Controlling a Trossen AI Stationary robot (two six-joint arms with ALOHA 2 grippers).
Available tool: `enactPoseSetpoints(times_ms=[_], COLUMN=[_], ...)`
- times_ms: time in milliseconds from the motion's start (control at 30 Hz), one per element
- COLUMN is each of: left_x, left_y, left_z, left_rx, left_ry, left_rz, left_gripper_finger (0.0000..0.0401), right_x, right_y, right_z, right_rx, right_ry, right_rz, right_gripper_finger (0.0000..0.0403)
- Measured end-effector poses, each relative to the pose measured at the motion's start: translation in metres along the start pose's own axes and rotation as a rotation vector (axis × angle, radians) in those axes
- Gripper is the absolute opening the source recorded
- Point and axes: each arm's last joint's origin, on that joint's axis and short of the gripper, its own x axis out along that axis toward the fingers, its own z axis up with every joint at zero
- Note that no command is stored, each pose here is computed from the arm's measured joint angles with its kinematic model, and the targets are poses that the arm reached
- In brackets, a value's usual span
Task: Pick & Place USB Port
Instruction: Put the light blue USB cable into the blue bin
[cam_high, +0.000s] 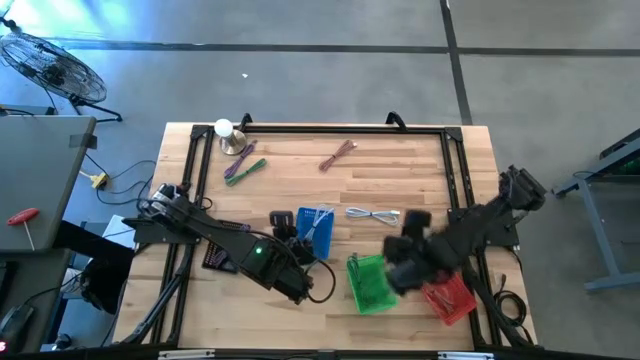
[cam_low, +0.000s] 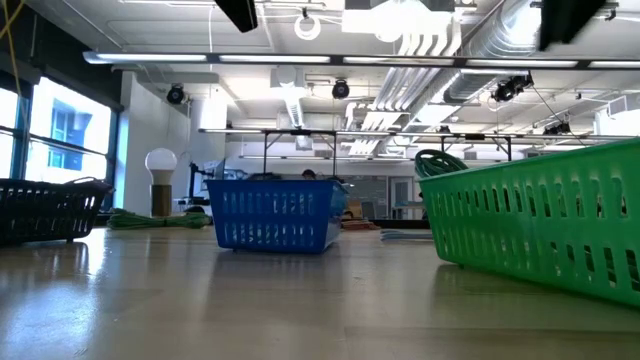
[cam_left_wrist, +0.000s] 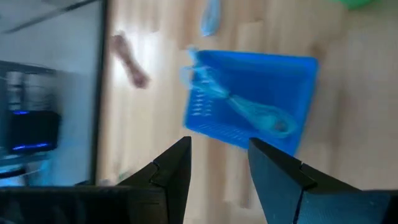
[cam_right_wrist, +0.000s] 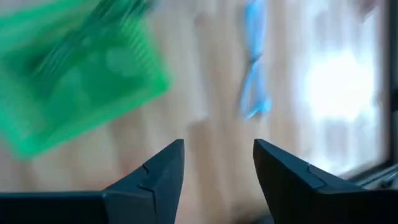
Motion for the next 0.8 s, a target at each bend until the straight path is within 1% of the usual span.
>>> enactPoseSetpoints(times_ms=[100,200,300,400,467,533,600,700,800], left_x=[-0.006,-0.016,-0.025,-0.034,-0.037,-0.037,-0.034,-0.029,-0.019], left_y=[0.010,0.025,0.039,0.056,0.071,0.082,0.093,0.107,0.118], left_z=[-0.003,-0.009,-0.014,-0.016,-0.017,-0.018,-0.018,-0.018,-0.017], left_rx=[-0.011,-0.015,-0.019,-0.023,-0.051,-0.080,-0.110,-0.113,-0.089], left_ry=[-0.027,-0.045,-0.075,-0.107,-0.110,-0.097,-0.076,-0.037,0.021], left_rz=[0.069,0.140,0.200,0.216,0.222,0.203,0.193,0.167,0.122], left_gripper_finger=[0.0153,0.0153,0.0153,0.0153,0.0153,0.0153,0.0153,0.0153,0.0153], right_x=[0.006,0.019,0.036,0.055,0.067,0.078,0.090,0.113,0.137], right_y=[-0.025,-0.052,-0.079,-0.105,-0.119,-0.131,-0.144,-0.161,-0.170], right_z=[0.022,0.044,0.062,0.074,0.078,0.079,0.080,0.073,0.061], right_rx=[-0.032,-0.050,-0.064,-0.064,-0.099,-0.135,-0.156,-0.131,-0.096], right_ry=[-0.004,-0.009,-0.004,-0.005,0.001,0.009,-0.005,0.023,0.070], right_rz=[-0.013,-0.014,0.028,0.106,0.180,0.262,0.319,0.382,0.451], right_gripper_finger=[0.0181,0.0181,0.0179,0.0175,0.0172,0.0169,0.0168,0.0168,0.0167])
